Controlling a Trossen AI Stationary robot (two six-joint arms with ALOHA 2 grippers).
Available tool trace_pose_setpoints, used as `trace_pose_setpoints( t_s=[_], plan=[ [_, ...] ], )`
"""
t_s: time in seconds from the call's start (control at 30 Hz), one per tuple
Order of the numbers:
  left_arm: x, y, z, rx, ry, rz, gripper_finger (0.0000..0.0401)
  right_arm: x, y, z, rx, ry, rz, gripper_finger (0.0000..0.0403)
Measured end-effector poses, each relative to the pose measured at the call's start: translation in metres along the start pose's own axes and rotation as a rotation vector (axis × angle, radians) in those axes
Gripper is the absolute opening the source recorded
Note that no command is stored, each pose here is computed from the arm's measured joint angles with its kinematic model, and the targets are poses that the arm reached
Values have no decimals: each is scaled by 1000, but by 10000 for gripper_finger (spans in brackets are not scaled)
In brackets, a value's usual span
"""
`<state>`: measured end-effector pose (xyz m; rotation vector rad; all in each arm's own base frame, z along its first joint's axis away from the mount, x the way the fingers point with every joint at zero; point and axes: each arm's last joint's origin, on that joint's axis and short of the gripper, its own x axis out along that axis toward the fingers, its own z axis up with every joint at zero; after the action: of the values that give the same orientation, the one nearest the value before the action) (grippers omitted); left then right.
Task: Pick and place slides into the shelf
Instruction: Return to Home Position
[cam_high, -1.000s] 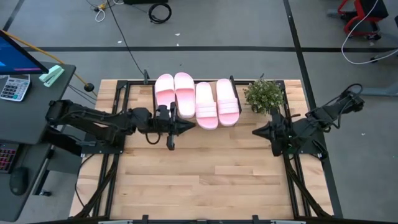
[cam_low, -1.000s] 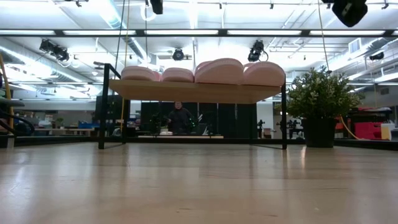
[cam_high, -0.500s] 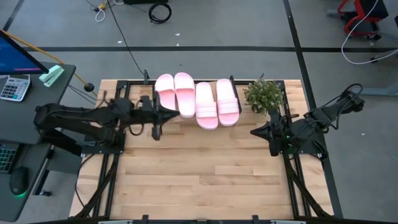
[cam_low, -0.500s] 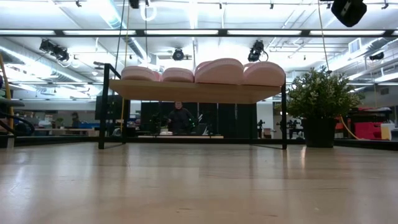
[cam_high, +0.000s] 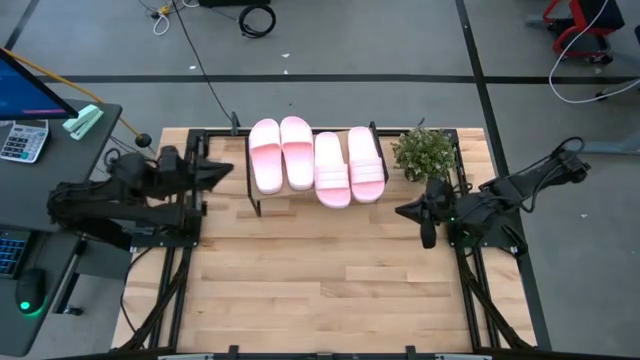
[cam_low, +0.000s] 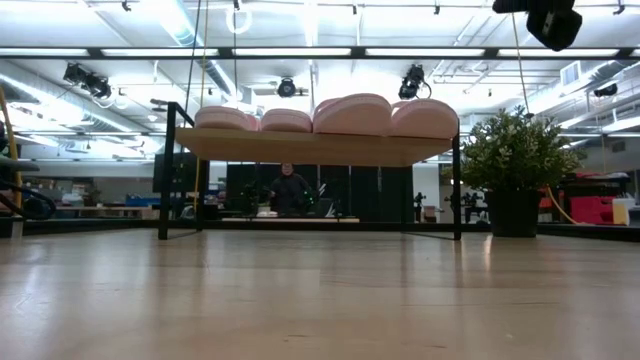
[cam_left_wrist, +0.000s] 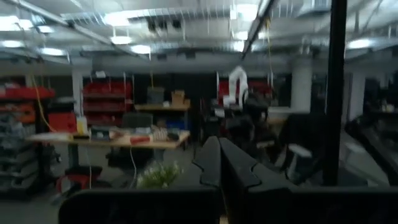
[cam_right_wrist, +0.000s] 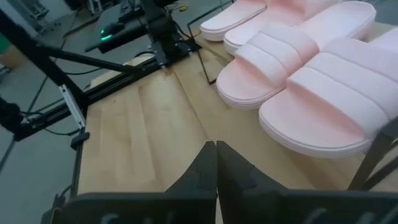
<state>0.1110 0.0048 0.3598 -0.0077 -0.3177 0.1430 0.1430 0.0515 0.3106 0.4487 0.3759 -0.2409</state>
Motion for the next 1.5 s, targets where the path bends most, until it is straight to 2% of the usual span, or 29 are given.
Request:
trace_pose_setpoints(
  t_s=[0.2,0.43,0.7,1.1,1.37,1.5],
  plan=[
    [-26,4,-12,-13,-92,24,0,4,-2,1,35,1,-23,0],
    [-42,9,-38,-7,-96,116,0,4,-1,1,65,4,-21,0],
    [-56,11,-60,5,-197,142,0,4,-1,0,78,11,-12,0],
    [-61,12,-90,11,-177,176,0,4,-1,0,82,13,-9,0],
    [-65,12,-110,-7,-255,188,0,4,-1,0,104,13,-9,0],
    [-65,13,-119,-7,-240,201,0,4,-1,0,105,13,-9,0]
  ],
)
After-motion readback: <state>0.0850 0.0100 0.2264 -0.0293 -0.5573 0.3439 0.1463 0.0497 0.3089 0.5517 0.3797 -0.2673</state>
